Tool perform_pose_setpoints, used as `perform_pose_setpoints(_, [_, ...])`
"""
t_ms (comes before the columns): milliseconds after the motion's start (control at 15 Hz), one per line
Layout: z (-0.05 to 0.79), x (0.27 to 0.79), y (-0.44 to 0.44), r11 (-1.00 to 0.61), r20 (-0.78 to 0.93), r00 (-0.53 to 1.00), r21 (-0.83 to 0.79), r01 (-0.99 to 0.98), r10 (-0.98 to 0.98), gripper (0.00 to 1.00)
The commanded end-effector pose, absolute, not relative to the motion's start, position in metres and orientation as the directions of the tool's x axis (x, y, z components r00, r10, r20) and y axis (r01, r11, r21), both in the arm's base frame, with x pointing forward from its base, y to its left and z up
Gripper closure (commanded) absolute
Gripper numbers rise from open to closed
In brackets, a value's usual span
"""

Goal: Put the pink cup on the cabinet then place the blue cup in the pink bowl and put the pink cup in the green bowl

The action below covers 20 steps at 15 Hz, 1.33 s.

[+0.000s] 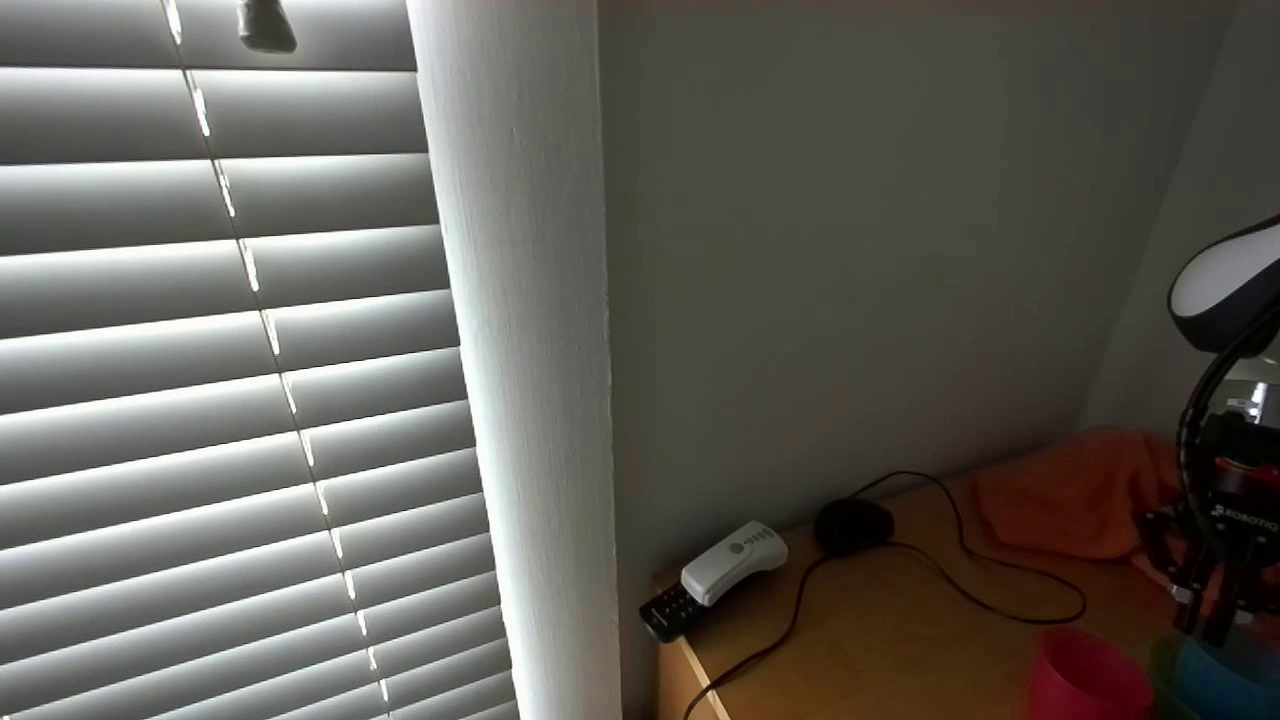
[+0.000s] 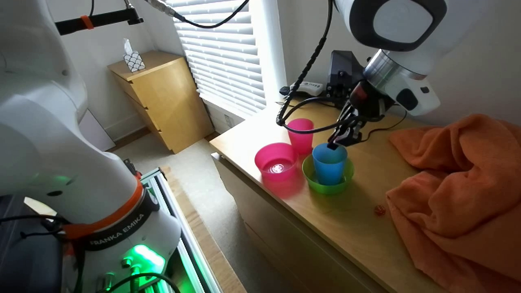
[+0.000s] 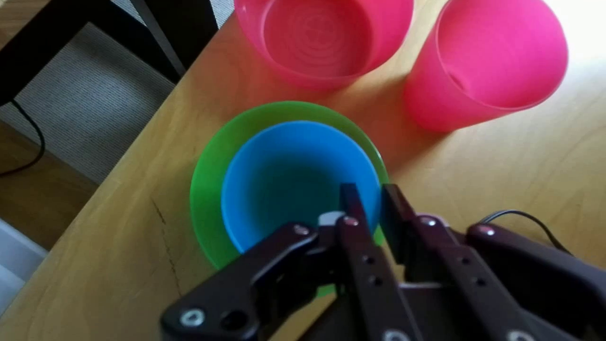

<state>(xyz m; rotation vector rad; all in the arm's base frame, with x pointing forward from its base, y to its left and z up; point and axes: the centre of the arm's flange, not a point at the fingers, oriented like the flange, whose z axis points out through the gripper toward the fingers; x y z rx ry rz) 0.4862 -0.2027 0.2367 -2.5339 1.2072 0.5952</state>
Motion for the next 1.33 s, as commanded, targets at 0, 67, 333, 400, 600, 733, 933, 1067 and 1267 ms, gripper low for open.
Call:
perform_pose_setpoints(0, [0.235,0.476,-0.202,-0.611,-0.461,0.579,-0.094,-0.786,-0.673,1.00])
perform_pose_setpoints(67, [0.236,0.475,-0.202,-0.612,-0.462,0.580,-0.096,-0.785,-0.671,1.00])
perform_pose_setpoints(333, [0.264,0.471,-0.197,-0.646,-0.476,0.615,-0.121,-0.753,-0.628,0.99])
perform_pose_setpoints(400, [0.274,0.470,-0.194,-0.660,-0.475,0.628,-0.123,-0.741,-0.617,0.99])
perform_pose_setpoints(600, [0.300,0.467,-0.181,-0.691,-0.482,0.650,-0.120,-0.713,-0.588,0.99])
perform_pose_setpoints(733, [0.314,0.465,-0.172,-0.708,-0.500,0.663,-0.133,-0.694,-0.556,0.99])
perform_pose_setpoints(933, [0.333,0.462,-0.152,-0.737,-0.543,0.674,-0.140,-0.661,-0.501,0.99])
perform_pose_setpoints(1067, [0.336,0.461,-0.133,-0.772,-0.586,0.673,-0.121,-0.624,-0.452,0.99])
perform_pose_setpoints(1267, [0.326,0.463,-0.106,-0.821,-0.626,0.672,-0.086,-0.564,-0.396,0.99])
